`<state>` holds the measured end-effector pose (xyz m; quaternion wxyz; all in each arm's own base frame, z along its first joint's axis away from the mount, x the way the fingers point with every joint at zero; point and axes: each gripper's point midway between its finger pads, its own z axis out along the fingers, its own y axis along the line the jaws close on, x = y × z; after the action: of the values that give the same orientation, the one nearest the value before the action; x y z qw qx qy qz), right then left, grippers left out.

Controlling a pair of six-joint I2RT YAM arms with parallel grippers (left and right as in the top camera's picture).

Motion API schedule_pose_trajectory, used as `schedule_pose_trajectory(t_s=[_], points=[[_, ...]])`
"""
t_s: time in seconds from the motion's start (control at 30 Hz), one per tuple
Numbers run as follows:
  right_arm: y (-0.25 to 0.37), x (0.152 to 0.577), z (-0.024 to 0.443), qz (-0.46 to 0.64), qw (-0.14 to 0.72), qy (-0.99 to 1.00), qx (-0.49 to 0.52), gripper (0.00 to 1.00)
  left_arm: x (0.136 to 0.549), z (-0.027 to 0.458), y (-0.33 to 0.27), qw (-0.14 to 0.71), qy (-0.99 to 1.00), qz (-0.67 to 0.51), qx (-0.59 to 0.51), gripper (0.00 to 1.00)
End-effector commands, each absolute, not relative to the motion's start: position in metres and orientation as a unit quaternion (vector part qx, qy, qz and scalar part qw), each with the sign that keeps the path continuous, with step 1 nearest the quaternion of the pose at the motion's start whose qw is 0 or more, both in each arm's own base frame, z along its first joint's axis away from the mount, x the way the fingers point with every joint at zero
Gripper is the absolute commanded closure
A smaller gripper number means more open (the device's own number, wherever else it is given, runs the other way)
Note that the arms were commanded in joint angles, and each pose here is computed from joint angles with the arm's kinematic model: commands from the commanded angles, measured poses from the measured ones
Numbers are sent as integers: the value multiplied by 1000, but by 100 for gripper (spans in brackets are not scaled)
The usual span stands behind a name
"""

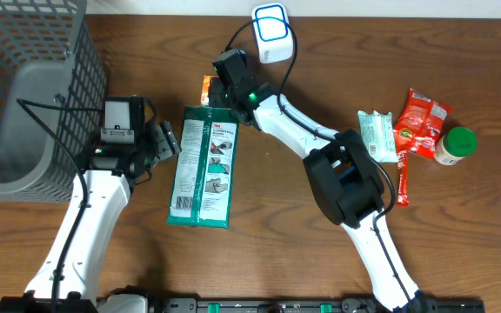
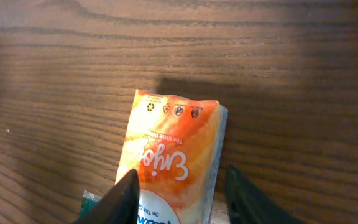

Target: Scan the item barcode

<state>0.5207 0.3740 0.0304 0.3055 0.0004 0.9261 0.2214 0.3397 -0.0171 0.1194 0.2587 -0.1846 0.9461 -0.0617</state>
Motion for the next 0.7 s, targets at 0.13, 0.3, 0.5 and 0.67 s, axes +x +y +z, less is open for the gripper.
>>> schedule_pose_trajectory(t_s=[0.13,0.3,0.5,0.67], points=[[364,527,11,217,299,929,32,51,338,116,-15,253,947,-57,-191,18],[363,530,10,217,304,927,32,87,338,116,-15,253,947,-57,-191,18],[353,543,36,238,315,918,31,99,338,116,-15,253,947,-57,-191,18],[348,546,71,321,291,901,-25,99,338,116,-15,253,947,-57,-191,18]])
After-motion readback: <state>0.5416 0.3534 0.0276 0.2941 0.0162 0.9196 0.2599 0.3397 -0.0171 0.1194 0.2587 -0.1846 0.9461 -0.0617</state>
